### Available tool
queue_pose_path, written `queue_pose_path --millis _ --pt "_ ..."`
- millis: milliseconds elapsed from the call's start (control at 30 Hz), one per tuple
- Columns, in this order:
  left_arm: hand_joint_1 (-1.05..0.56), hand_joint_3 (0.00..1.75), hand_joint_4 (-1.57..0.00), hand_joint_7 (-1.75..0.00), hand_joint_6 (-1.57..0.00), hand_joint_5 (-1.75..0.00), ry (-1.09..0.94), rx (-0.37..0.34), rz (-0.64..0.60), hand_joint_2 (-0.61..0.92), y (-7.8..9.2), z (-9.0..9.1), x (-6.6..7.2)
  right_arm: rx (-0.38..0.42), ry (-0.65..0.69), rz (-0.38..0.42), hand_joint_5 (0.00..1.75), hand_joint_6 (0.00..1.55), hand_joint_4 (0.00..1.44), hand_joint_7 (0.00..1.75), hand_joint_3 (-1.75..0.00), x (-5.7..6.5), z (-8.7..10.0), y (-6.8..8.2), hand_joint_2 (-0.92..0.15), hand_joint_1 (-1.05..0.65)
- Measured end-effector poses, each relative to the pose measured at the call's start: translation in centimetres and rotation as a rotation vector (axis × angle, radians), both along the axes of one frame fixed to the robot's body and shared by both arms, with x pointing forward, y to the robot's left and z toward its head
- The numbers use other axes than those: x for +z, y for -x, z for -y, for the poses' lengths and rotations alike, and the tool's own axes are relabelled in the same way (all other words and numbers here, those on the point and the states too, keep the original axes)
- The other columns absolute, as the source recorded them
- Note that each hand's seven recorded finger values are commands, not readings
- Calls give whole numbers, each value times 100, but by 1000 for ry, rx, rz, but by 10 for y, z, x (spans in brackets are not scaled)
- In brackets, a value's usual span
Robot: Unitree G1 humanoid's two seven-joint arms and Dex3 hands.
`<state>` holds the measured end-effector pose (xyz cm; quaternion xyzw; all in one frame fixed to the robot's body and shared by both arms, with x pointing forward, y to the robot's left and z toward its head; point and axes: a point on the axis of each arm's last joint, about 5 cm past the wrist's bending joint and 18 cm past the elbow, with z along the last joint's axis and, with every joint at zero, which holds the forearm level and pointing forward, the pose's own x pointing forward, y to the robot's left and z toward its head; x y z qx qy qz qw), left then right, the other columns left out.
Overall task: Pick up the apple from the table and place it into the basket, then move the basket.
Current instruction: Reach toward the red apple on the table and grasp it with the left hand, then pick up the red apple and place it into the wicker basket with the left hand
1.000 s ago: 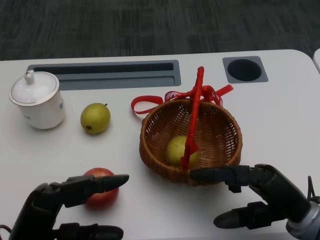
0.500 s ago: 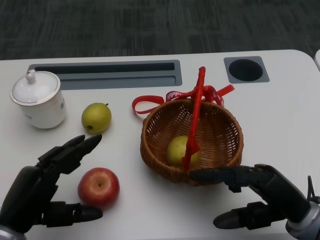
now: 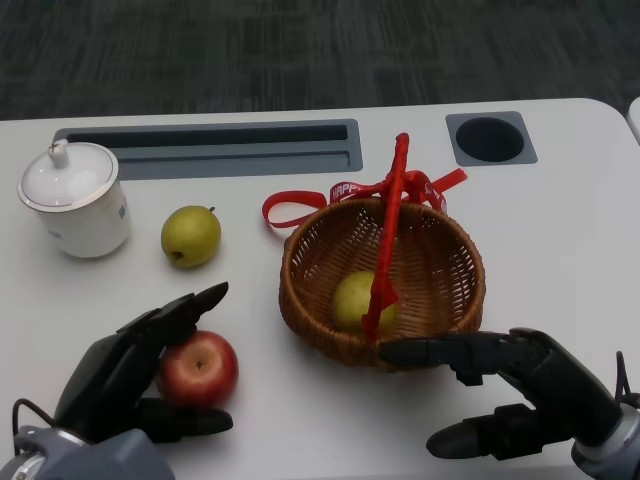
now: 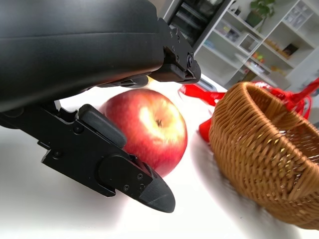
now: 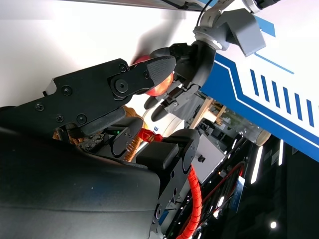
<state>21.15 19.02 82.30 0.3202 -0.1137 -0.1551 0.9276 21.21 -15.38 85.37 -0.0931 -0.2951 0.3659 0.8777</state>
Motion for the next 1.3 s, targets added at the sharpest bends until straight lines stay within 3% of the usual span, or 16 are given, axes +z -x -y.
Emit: queue_pose_path --millis 267,433,533,933,1300 --pt "-64 1 -40 -4 -41 -5 -2 29 -18 71 -8 11 -3 -3 3 1 0 68 77 0 0 0 2 1 -82 -48" --pt "-21 1 -97 -8 -89 -11 67 82 -9 80 -5 17 -7 -2 1 6 0 68 78 0 0 1 2 1 -83 -49" --pt "-8 1 -114 -7 -104 -10 126 126 -5 83 -3 21 -9 -3 1 8 0 68 78 0 0 1 1 1 -83 -49" --pt "-2 0 -120 -3 -108 -6 251 199 88 82 6 23 -5 -1 3 1 0 69 78 0 0 1 2 0 -84 -49" --pt "-3 0 -122 -2 -112 -4 299 170 168 80 4 27 4 4 8 -3 0 70 79 0 0 1 1 0 -85 -51"
